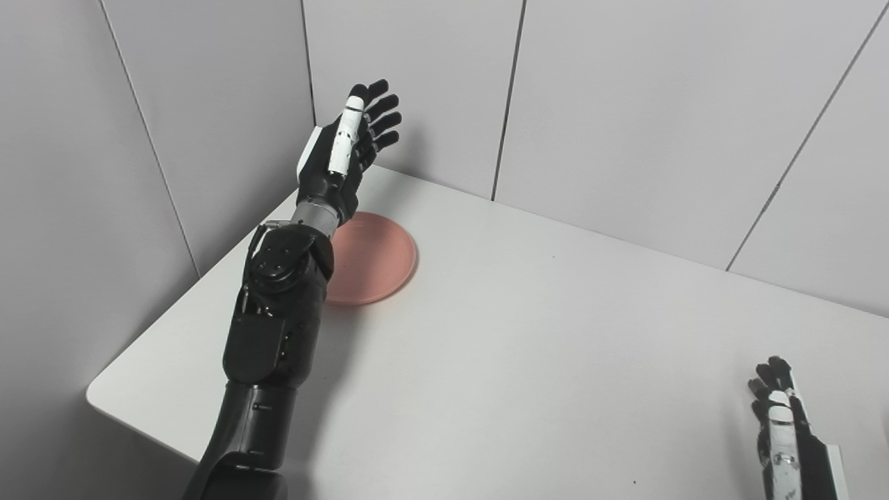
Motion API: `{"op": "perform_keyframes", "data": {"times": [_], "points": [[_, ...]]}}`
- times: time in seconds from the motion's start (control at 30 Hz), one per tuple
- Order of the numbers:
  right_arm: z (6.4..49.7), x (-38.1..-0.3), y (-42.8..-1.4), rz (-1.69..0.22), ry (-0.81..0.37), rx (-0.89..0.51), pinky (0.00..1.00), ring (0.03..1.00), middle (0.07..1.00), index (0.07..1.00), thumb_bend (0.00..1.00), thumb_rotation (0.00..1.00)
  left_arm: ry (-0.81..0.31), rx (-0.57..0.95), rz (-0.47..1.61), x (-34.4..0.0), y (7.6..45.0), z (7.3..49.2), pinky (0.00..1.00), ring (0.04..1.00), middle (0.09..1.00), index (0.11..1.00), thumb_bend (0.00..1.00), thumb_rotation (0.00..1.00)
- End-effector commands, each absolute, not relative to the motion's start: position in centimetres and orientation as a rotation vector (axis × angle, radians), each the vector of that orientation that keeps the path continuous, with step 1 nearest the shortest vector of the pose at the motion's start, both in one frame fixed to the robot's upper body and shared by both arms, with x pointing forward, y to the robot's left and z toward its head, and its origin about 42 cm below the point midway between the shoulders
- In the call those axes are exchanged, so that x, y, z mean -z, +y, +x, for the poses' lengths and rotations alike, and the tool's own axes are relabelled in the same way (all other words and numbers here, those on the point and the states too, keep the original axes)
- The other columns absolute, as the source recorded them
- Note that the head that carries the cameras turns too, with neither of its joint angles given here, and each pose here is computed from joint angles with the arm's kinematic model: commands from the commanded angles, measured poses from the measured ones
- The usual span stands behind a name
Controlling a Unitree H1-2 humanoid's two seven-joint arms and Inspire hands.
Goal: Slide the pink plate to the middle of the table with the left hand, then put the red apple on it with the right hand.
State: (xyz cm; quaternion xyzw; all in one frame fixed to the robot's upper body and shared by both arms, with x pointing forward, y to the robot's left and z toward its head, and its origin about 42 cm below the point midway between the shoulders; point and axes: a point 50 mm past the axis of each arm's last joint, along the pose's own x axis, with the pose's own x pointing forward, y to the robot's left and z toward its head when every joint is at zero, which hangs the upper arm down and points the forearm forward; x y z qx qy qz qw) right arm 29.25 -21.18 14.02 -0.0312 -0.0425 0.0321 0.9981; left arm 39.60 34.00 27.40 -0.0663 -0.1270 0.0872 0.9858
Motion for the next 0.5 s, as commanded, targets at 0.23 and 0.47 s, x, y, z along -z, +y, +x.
{"op": "perform_keyframes", "data": {"times": [0.23, 0.47], "points": [[29.9, -15.9, -21.3, -0.059, -0.142, -0.078, 1.0, 0.961, 0.955, 0.96, 0.02, 1.0, -0.31, -0.214, -0.163, -29.9, 38.0, 40.9, 0.86, 0.862, 0.862, 0.838, 0.42, 0.98], [29.9, -16.0, -21.3, -0.066, -0.14, -0.074, 1.0, 0.958, 0.951, 0.96, 0.01, 1.0, -0.287, -0.243, -0.18, -29.1, 41.2, 41.3, 0.85, 0.864, 0.868, 0.85, 0.41, 0.97]]}}
